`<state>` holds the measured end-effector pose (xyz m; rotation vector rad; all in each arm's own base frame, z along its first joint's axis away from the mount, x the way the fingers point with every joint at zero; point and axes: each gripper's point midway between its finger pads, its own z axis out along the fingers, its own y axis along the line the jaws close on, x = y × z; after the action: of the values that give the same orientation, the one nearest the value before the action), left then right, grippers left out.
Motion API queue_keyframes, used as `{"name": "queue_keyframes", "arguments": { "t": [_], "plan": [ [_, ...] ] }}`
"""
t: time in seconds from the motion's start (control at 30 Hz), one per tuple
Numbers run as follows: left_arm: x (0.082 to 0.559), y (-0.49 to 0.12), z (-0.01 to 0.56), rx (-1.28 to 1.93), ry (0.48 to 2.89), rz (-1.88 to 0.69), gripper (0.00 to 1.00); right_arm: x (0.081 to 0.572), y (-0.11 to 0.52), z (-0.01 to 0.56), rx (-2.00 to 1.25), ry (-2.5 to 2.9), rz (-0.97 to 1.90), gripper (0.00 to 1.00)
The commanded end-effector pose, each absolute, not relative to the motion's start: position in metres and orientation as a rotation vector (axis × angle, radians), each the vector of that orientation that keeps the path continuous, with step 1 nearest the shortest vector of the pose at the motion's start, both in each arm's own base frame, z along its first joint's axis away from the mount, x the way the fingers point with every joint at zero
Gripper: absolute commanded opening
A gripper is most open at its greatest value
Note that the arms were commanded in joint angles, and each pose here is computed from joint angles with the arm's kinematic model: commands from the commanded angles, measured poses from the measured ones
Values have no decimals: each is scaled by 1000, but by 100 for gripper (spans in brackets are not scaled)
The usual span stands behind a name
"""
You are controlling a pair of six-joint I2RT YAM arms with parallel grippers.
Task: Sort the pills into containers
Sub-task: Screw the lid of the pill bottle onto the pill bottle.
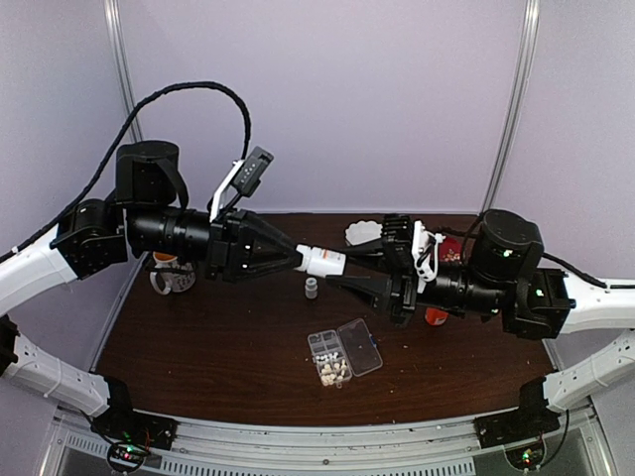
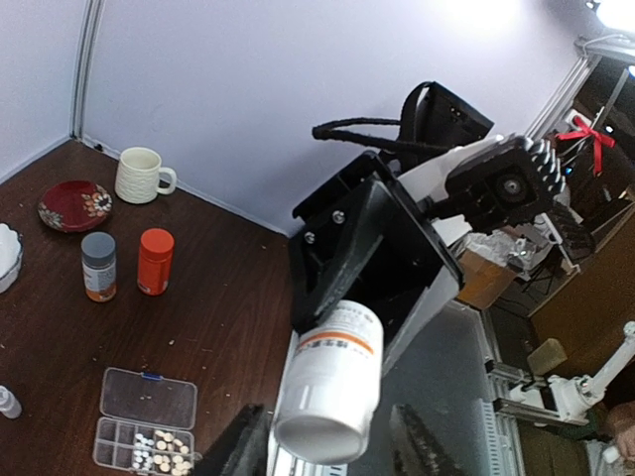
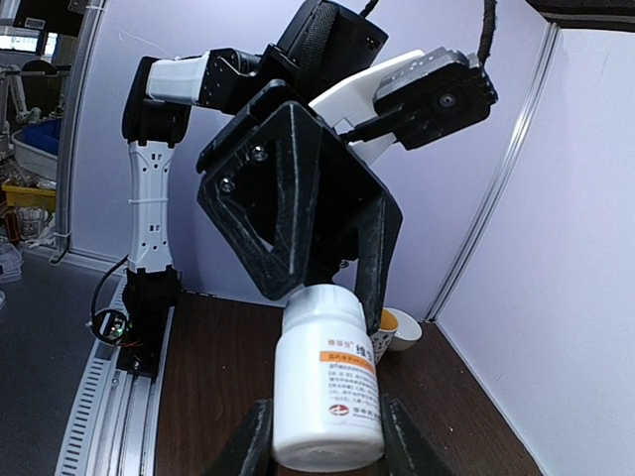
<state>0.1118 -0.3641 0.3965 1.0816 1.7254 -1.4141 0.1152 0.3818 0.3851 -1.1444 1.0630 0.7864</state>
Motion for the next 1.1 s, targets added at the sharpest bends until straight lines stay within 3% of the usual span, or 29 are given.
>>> {"name": "queue_keyframes", "arguments": {
  "t": [0.0, 0.13, 0.2, 0.43, 0.77, 0.87, 1.0, 1.07],
  "plan": [
    [106, -364, 406, 1102, 1680, -1440, 51, 118, 378, 393, -1103, 1063, 787, 0],
    [106, -365, 404, 1106, 1689, -1441, 53, 118, 378, 393, -1104, 1059, 784, 0],
    [107, -364, 404, 1103, 1688, -1433, 46, 119, 378, 393, -1105, 1060, 782, 0],
    [107, -367, 399, 1115, 1709, -1438, 47, 119, 378, 393, -1106, 1061, 782, 0],
    [107, -366, 401, 1113, 1705, -1431, 22, 118, 377, 393, -1108, 1059, 786, 0],
    [109, -366, 400, 1108, 1704, -1419, 19, 118, 377, 393, -1100, 1063, 787, 0],
    [111, -362, 403, 1119, 1663, -1374, 0, 120, 377, 398, -1065, 1085, 824, 0],
    [113, -361, 404, 1126, 1639, -1342, 0, 118, 379, 402, -1042, 1112, 883, 0]
  ]
}}
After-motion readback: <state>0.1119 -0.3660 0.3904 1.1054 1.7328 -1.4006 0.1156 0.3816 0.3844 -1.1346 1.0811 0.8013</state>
